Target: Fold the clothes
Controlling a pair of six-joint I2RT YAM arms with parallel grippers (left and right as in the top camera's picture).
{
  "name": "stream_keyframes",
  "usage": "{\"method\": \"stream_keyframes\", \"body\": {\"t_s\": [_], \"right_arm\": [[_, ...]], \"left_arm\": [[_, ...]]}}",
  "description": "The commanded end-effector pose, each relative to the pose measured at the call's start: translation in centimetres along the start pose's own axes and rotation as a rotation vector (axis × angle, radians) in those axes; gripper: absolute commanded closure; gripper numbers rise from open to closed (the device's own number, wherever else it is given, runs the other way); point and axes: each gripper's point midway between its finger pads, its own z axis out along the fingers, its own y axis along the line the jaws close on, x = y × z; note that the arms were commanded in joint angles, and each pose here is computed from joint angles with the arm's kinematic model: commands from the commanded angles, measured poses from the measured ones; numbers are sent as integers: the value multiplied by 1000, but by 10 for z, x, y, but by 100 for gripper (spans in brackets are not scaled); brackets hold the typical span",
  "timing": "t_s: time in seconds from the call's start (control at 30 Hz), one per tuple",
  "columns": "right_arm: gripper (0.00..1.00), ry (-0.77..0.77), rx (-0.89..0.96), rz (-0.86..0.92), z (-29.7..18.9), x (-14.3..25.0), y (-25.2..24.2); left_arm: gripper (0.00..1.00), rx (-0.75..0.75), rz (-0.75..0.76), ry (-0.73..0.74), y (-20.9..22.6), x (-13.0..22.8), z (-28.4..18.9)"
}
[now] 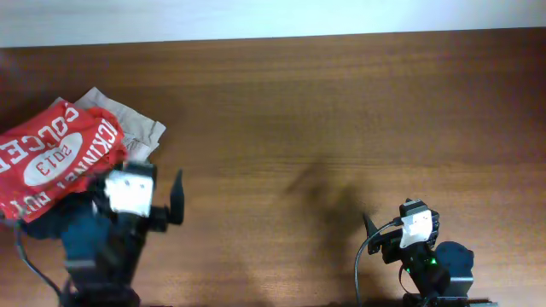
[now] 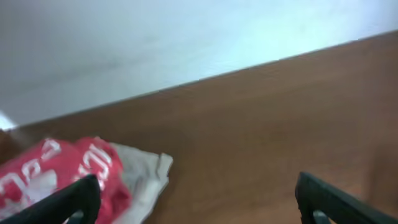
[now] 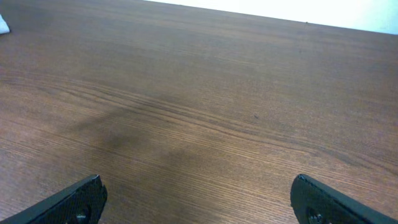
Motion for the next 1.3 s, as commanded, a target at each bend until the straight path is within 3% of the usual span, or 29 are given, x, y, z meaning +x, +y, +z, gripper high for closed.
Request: {"method": "stream_keyframes", "body": {"t_s": [0.0, 0.4, 0.67, 1.27], "right_arm": [[1, -7, -10, 2, 0, 0, 2], [1, -7, -10, 2, 0, 0, 2], [1, -7, -10, 2, 0, 0, 2], [1, -7, -10, 2, 0, 0, 2]], "left_arm": [[0, -17, 27, -17, -6, 37, 1], [0, -41, 37, -114, -18, 100, 13], [0, -65, 49, -220, -18, 104, 20], [0, -64, 48, -218, -18, 104, 20]]}}
